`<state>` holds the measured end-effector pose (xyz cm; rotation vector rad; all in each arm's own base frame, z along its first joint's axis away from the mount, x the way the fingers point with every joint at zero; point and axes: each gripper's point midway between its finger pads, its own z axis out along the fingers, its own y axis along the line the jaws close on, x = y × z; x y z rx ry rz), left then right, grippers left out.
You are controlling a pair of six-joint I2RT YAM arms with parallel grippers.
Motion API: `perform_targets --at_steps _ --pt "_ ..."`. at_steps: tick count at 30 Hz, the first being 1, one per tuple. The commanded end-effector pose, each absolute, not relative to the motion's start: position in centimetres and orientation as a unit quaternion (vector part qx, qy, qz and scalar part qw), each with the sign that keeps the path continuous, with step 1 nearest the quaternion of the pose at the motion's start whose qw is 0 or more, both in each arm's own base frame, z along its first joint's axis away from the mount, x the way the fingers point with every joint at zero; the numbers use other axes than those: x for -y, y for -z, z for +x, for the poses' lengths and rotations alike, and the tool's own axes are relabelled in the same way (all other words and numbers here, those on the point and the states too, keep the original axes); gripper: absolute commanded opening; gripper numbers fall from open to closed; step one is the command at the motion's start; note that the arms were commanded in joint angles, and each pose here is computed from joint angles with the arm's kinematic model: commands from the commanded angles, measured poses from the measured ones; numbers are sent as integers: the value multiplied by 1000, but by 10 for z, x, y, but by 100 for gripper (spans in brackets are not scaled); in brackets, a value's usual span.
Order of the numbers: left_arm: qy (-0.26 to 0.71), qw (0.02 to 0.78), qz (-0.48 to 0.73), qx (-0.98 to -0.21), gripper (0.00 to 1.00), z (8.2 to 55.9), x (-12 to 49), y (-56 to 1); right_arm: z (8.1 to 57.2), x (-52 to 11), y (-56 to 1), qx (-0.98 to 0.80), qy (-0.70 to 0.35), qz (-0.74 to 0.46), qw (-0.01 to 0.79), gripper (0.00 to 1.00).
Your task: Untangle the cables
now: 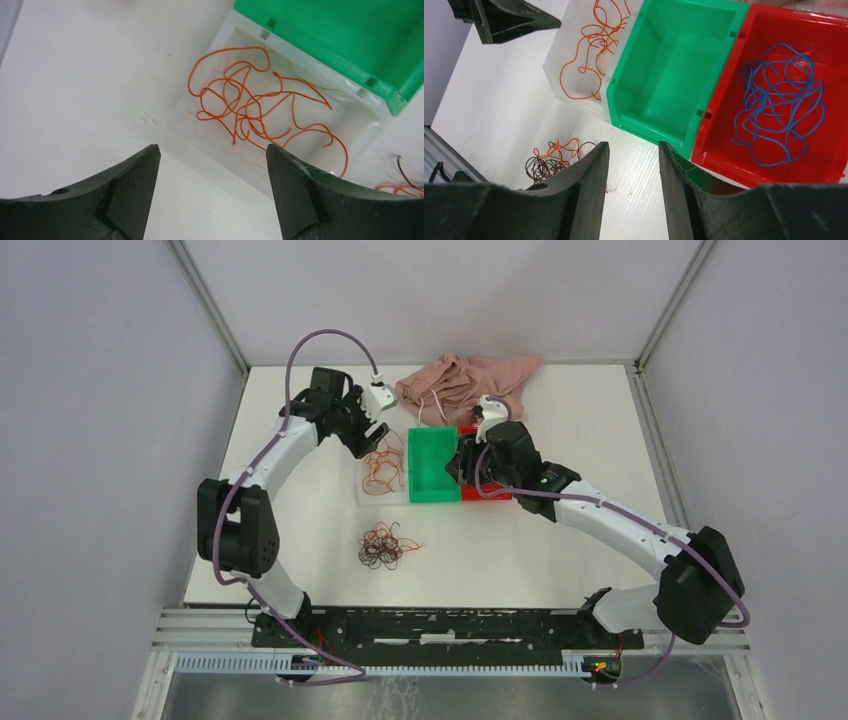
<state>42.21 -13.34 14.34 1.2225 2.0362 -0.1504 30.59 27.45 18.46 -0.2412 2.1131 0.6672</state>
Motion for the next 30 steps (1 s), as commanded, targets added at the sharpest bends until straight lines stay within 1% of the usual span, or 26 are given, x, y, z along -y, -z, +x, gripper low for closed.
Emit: perform_targets --at_steps 1,4,8,11,17,20,24,27,30 --pt "121 364 523 -761 83 391 144 -169 316 -300 -209 -832 -312 -117 444 48" --pt "131 354 527 -761 80 377 141 -160 322 -320 -203 -833 -331 -135 423 50" --pt "129 366 513 -766 73 372 141 -146 335 -335 -198 -835 -336 -135 415 49" --pt "109 388 497 -769 66 382 143 -138 333 -337 -194 -836 -342 -130 409 47" --pt "94 402 498 -763 58 400 159 -121 329 -316 -189 -843 -319 -106 420 43" --pt "90 394 509 -760 55 402 165 -109 325 -301 -193 -842 -311 -92 431 39" --pt "74 369 500 -780 52 411 160 -89 318 -287 -197 -837 -309 -77 444 36" --pt "62 362 499 -785 50 416 156 -77 309 -283 -194 -834 -315 -90 444 38" --pt "61 367 493 -787 49 423 158 -76 293 -292 -189 -831 -341 -126 422 45"
